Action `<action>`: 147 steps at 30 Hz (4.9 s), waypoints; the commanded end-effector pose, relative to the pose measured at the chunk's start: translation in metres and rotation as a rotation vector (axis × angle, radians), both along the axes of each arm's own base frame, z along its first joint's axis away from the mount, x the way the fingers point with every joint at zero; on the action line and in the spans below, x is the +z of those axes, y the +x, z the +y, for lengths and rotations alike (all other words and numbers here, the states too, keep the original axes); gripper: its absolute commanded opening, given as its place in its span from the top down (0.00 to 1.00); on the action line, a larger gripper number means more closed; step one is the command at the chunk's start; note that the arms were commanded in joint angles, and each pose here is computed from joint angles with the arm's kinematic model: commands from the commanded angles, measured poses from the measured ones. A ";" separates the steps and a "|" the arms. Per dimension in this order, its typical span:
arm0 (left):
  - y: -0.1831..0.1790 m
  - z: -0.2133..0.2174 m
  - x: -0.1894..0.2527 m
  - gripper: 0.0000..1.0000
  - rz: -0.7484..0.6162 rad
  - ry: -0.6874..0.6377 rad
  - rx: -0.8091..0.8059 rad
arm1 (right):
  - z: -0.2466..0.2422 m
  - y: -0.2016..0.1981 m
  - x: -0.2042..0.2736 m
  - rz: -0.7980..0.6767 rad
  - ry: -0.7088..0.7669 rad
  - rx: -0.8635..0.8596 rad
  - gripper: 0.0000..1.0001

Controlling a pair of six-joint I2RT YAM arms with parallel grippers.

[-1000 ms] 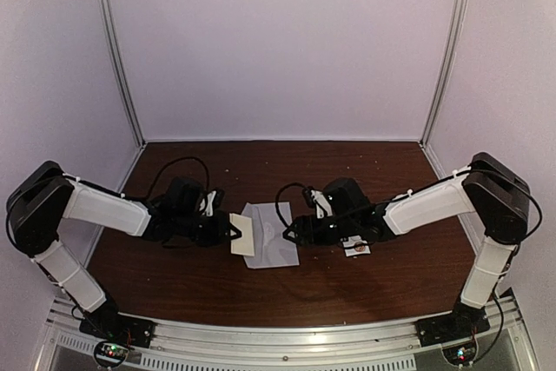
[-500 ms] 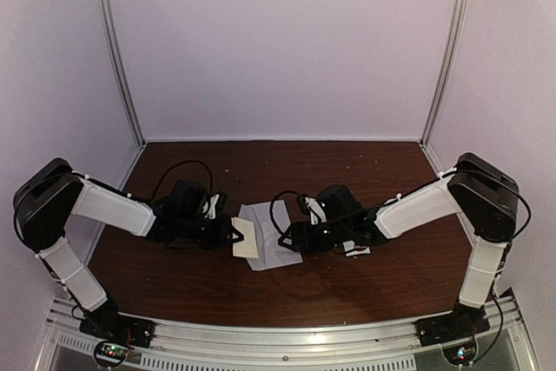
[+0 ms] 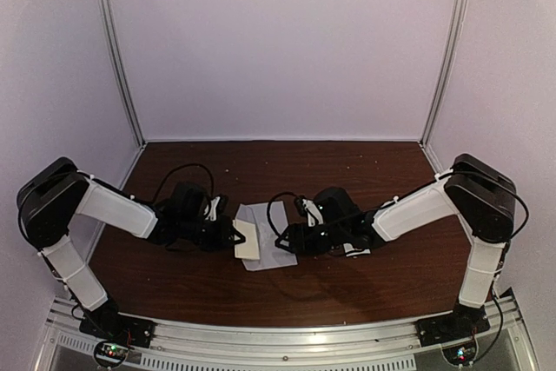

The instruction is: Place the letter into the envelope and seal it

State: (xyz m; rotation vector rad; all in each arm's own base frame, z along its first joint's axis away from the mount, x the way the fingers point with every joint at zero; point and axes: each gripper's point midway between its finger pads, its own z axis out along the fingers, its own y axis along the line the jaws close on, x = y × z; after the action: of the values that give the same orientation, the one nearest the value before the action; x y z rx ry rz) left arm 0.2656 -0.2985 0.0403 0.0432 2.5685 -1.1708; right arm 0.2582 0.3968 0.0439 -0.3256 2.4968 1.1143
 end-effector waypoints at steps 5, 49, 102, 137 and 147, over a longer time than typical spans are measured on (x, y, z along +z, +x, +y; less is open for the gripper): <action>-0.008 -0.002 -0.006 1.00 0.023 -0.029 -0.007 | 0.000 -0.008 -0.016 0.044 -0.036 0.003 0.29; -0.010 0.014 -0.007 0.85 0.004 0.091 -0.004 | 0.000 -0.010 -0.020 0.049 -0.051 0.003 0.30; -0.009 0.000 -0.005 1.00 -0.021 0.158 -0.065 | 0.010 -0.015 -0.029 0.051 -0.079 0.017 0.33; -0.012 -0.040 -0.009 1.00 -0.008 0.040 -0.153 | 0.021 -0.018 -0.032 0.070 -0.048 0.043 0.33; -0.010 -0.044 -0.006 1.00 -0.036 0.090 -0.164 | 0.019 -0.017 -0.034 0.061 -0.066 0.030 0.33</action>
State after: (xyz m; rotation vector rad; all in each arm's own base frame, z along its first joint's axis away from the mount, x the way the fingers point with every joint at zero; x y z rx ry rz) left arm 0.2518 -0.3326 0.0193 0.2350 2.6787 -1.0999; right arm 0.2571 0.4264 0.0432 -0.3494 2.4733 1.1561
